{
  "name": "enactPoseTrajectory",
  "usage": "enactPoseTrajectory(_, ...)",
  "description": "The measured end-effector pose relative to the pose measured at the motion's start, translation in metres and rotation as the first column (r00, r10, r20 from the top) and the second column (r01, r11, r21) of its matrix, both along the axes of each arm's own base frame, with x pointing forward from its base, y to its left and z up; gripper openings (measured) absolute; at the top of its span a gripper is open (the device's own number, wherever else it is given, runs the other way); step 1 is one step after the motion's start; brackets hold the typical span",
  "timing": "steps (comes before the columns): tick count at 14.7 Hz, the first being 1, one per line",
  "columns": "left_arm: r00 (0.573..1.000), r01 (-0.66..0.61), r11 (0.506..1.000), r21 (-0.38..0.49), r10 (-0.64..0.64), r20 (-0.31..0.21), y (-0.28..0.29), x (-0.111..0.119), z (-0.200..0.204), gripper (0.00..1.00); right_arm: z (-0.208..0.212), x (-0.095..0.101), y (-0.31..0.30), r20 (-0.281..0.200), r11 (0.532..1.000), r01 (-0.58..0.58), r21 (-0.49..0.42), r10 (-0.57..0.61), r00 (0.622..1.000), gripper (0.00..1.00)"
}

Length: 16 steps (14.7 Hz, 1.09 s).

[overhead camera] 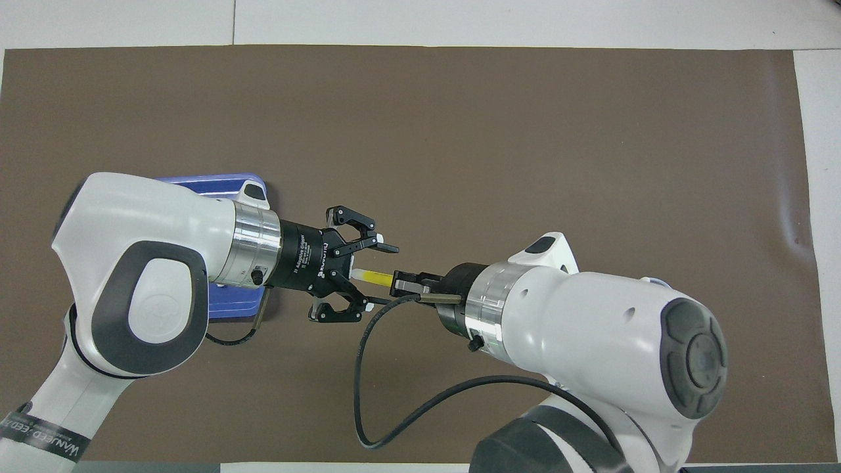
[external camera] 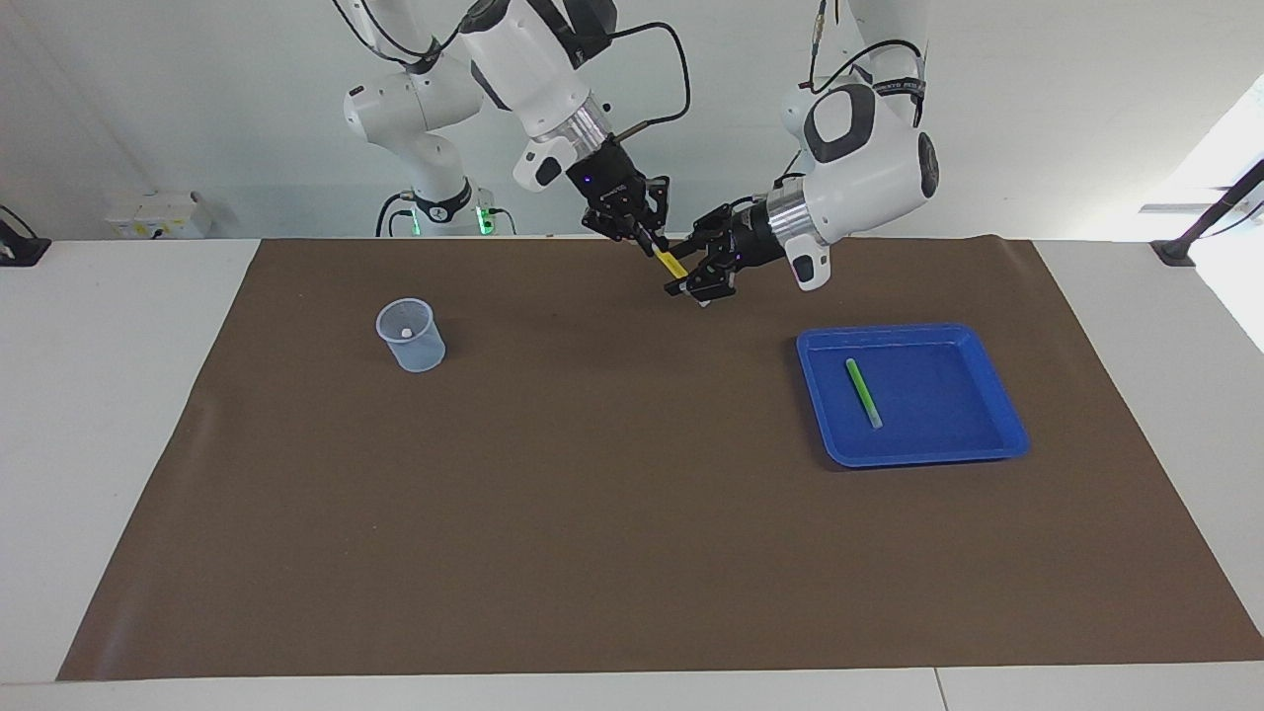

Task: Right arm passes pens to left for tray arrangement
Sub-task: 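Close the left gripper on the yellow pen and open the right gripper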

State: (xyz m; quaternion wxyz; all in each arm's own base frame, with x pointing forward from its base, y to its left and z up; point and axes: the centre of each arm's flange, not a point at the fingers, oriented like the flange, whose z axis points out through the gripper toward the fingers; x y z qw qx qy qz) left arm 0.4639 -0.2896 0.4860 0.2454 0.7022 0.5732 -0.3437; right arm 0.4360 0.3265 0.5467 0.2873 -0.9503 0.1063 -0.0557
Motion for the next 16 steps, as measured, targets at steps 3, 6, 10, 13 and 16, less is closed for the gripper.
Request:
enactPoseTrajectory(3,1.000,0.005,1.000,-0.001,-0.005,0.005,0.0001,-0.0001,-0.0001,0.42,0.0000,0.0000,-0.0001,0.000,1.000,0.000,0.000,0.000,1.000,0.18)
enactPoseTrajectory(6,1.000,0.010,1.000,-0.002,-0.010,0.006,0.0002,-0.0006,-0.0004,0.28,-0.0001,0.0008,-0.0012,0.000,1.000,0.003,0.000,-0.003,1.000,0.18)
enactPoseTrajectory(10,0.999,0.039,0.999,-0.008,-0.039,0.025,0.0007,-0.0024,-0.0007,0.19,-0.0001,0.0023,-0.0024,0.003,1.000,0.008,0.003,-0.008,1.000,0.18)
enactPoseTrajectory(13,0.999,0.040,0.999,-0.008,-0.040,0.027,0.0009,-0.0023,-0.0005,0.19,0.0000,0.0022,-0.0023,0.003,1.000,0.008,0.003,-0.008,1.000,0.18)
enactPoseTrajectory(16,0.999,0.030,1.000,-0.008,-0.030,0.029,0.0048,0.0002,-0.0001,0.19,-0.0015,0.0021,-0.0031,-0.007,1.000,0.006,-0.001,-0.006,1.000,0.29)
